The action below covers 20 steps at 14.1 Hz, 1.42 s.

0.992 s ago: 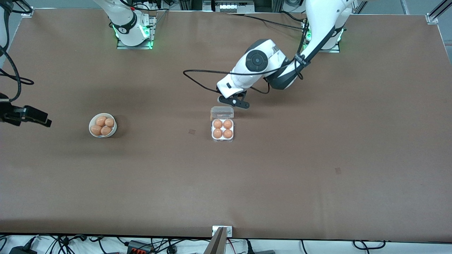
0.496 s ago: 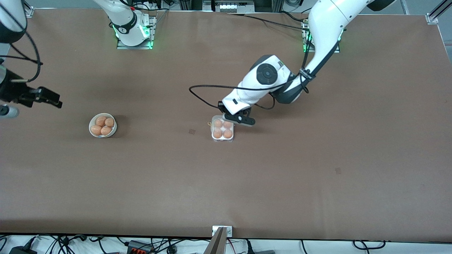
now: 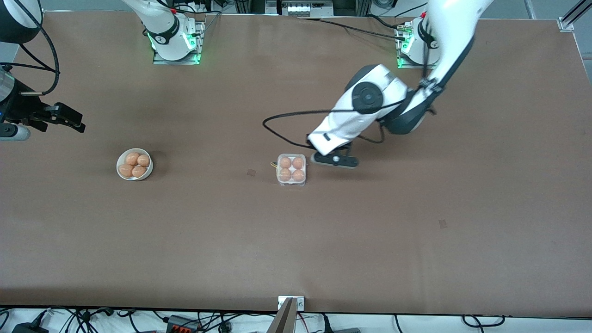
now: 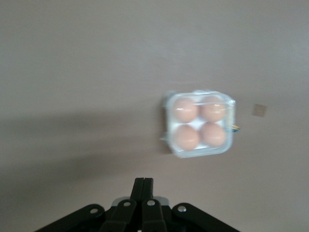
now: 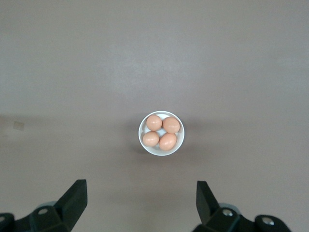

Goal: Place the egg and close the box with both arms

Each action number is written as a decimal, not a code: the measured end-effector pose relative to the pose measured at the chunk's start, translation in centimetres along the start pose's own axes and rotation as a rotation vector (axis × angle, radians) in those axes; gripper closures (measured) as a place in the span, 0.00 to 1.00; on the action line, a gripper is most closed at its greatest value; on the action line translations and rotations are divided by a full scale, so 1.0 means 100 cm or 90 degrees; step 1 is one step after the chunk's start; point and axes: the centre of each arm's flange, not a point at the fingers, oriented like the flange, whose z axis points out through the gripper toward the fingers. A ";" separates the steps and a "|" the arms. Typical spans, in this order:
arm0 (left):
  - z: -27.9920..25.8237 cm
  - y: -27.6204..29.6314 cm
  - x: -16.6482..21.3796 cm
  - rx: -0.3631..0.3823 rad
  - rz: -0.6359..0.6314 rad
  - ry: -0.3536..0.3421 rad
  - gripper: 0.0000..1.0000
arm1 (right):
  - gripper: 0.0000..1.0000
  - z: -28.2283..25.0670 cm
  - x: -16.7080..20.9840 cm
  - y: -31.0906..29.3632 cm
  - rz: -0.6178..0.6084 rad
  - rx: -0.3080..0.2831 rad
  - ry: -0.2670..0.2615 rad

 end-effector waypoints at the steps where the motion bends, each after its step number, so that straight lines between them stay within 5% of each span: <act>1: -0.022 -0.014 0.002 0.020 0.011 -0.005 0.99 | 0.00 -0.002 0.000 0.000 0.000 0.000 0.003; 5: -0.116 -0.081 0.013 0.090 0.035 -0.075 0.96 | 0.00 -0.006 0.001 -0.001 -0.001 0.000 0.008; 7: -0.160 -0.109 0.015 0.105 0.053 -0.119 0.79 | 0.00 -0.006 0.001 -0.001 -0.001 0.000 0.008; 11: -0.208 -0.132 0.014 0.108 0.048 -0.134 0.41 | 0.00 -0.007 0.001 -0.001 -0.001 0.000 0.009; 15: -0.257 -0.174 0.008 0.142 -0.015 -0.081 0.04 | 0.00 -0.007 0.001 0.000 0.000 0.000 0.008; 20: -0.312 -0.214 -0.043 0.172 -0.025 0.036 0.00 | 0.00 -0.007 0.001 0.002 0.002 0.000 0.008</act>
